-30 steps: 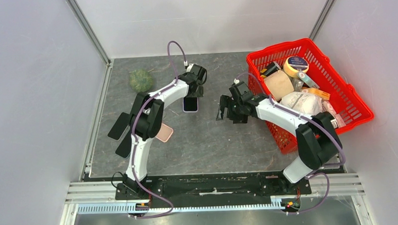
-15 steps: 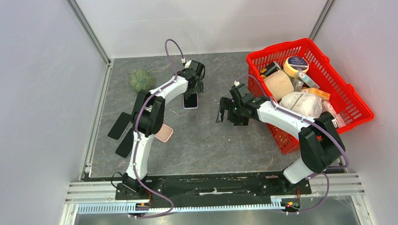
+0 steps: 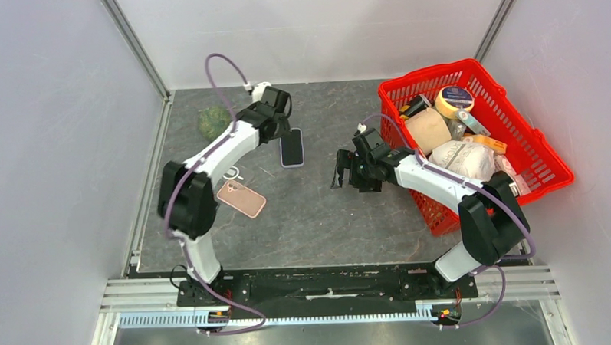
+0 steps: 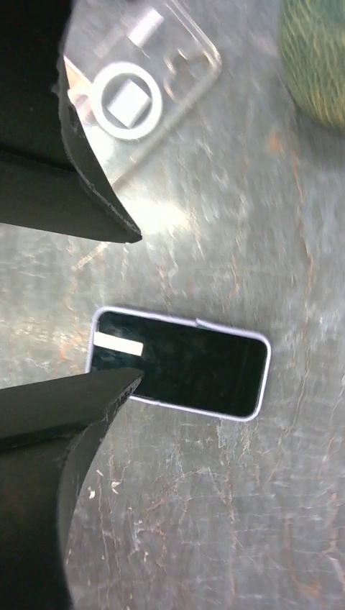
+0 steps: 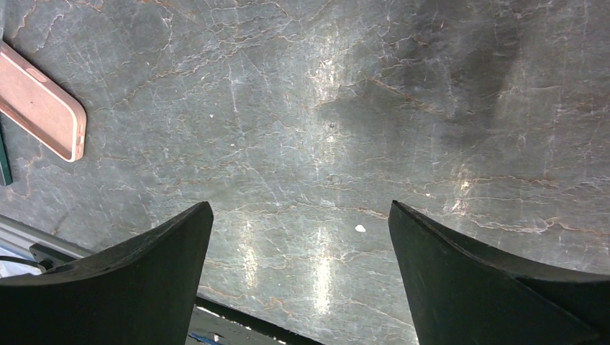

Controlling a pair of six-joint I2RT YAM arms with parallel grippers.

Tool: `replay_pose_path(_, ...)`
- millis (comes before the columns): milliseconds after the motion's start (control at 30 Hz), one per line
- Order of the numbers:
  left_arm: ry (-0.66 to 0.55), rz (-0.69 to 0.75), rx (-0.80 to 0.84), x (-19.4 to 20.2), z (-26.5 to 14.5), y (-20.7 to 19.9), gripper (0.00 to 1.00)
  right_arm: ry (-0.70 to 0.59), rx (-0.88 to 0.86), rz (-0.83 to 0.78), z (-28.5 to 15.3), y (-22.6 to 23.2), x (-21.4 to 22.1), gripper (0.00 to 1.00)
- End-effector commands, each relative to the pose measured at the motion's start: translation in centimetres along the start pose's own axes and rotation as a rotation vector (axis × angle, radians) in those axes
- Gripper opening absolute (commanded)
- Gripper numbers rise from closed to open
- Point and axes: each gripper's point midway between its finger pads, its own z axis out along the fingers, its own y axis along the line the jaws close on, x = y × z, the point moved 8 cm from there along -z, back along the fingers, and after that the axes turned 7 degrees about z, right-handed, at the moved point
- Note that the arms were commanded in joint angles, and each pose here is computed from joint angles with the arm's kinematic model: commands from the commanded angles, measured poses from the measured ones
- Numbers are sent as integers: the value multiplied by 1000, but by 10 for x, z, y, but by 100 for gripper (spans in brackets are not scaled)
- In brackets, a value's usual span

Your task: Put the phone into the phone case

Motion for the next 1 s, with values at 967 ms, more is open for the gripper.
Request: replay_pose_path(967, 153, -678, -360, 70, 13, 181, 40, -7, -66, -51, 11, -6, 8, 92)
